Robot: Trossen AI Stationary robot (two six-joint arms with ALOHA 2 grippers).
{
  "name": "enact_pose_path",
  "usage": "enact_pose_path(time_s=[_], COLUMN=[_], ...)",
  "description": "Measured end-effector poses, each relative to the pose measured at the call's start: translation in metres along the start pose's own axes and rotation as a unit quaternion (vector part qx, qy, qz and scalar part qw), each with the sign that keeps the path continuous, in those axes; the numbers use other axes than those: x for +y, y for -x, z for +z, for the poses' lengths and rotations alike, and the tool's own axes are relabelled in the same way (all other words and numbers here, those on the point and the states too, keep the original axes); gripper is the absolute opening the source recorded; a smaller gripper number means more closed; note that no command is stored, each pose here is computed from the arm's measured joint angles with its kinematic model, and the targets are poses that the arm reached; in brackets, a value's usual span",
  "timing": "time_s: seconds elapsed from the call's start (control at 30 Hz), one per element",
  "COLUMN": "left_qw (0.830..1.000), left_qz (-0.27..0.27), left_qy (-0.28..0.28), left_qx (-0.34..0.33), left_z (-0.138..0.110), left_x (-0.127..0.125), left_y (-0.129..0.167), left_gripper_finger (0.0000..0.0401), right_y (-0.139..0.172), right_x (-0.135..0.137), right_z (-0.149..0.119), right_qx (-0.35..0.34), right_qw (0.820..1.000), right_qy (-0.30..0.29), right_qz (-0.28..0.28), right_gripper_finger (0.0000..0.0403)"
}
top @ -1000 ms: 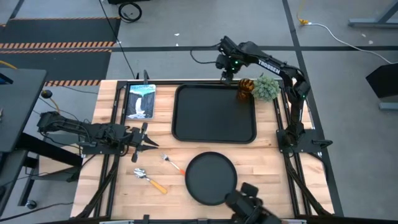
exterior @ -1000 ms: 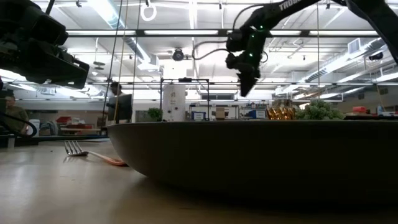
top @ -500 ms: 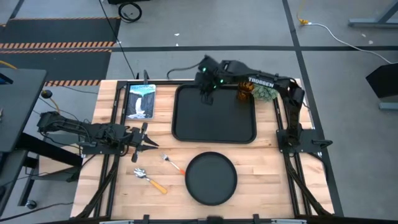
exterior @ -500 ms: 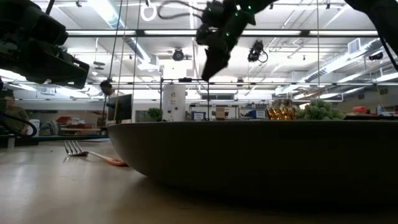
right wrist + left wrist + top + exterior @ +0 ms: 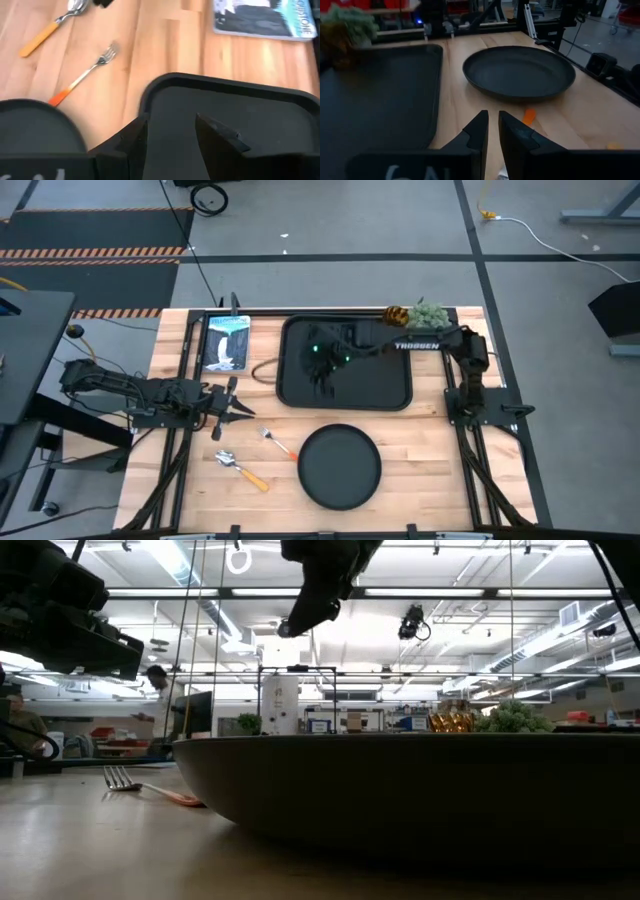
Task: Pick and place plate/cup/fork/spoon on tray
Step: Put the black plate on the black serving tray
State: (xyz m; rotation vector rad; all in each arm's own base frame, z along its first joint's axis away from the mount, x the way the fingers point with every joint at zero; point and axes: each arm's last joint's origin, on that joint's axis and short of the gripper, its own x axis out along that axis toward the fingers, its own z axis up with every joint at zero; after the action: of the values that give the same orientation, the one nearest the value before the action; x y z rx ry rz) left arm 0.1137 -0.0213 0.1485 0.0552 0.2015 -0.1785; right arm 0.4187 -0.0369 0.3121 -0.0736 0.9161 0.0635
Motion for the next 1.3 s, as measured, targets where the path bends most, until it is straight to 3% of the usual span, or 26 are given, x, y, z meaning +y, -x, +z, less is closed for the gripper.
enact_pose_path(time_s=[0.13, 0.27, 0.4, 0.53, 0.77, 1.0, 1.2, 1.3], left_qw=[0.999, 0.997, 0.994, 0.983, 0.965, 0.965, 0.931, 0.924], left_qz=[0.002, 0.0, -0.003, -0.011, -0.025, -0.02, -0.04, -0.058], left_qy=[0.004, 0.046, 0.078, 0.151, 0.227, 0.229, 0.344, 0.37], left_qx=[-0.034, -0.067, -0.081, -0.102, -0.125, -0.129, -0.118, -0.08], left_z=[0.007, 0.013, 0.016, 0.02, 0.024, 0.025, 0.024, 0.023], left_x=[0.0, 0.001, 0.001, 0.001, 0.001, 0.001, 0.0, -0.004], left_y=[0.0, 0.001, 0.001, 0.002, 0.003, 0.003, 0.002, 0.0], left_gripper_finger=[0.0052, 0.0052, 0.0052, 0.0052, 0.0052, 0.0052, 0.0052, 0.0052], right_y=[-0.012, -0.029, -0.038, -0.048, -0.069, -0.073, -0.073, -0.073], right_x=[0.018, 0.021, 0.01, -0.003, -0.005, 0.01, 0.037, 0.051], right_z=[-0.003, -0.012, -0.013, -0.015, -0.033, -0.046, -0.051, -0.053], right_qx=[0.0, -0.009, -0.047, -0.101, -0.143, -0.082, -0.033, -0.015], right_qw=[1.0, 0.999, 0.997, 0.992, 0.987, 0.995, 0.994, 0.992], right_qy=[0.015, 0.036, 0.051, 0.056, 0.057, 0.039, 0.033, 0.034], right_qz=[-0.006, -0.016, -0.04, -0.057, -0.036, -0.046, -0.098, -0.124], right_gripper_finger=[0.017, 0.017, 0.017, 0.017, 0.017, 0.017, 0.017, 0.017])
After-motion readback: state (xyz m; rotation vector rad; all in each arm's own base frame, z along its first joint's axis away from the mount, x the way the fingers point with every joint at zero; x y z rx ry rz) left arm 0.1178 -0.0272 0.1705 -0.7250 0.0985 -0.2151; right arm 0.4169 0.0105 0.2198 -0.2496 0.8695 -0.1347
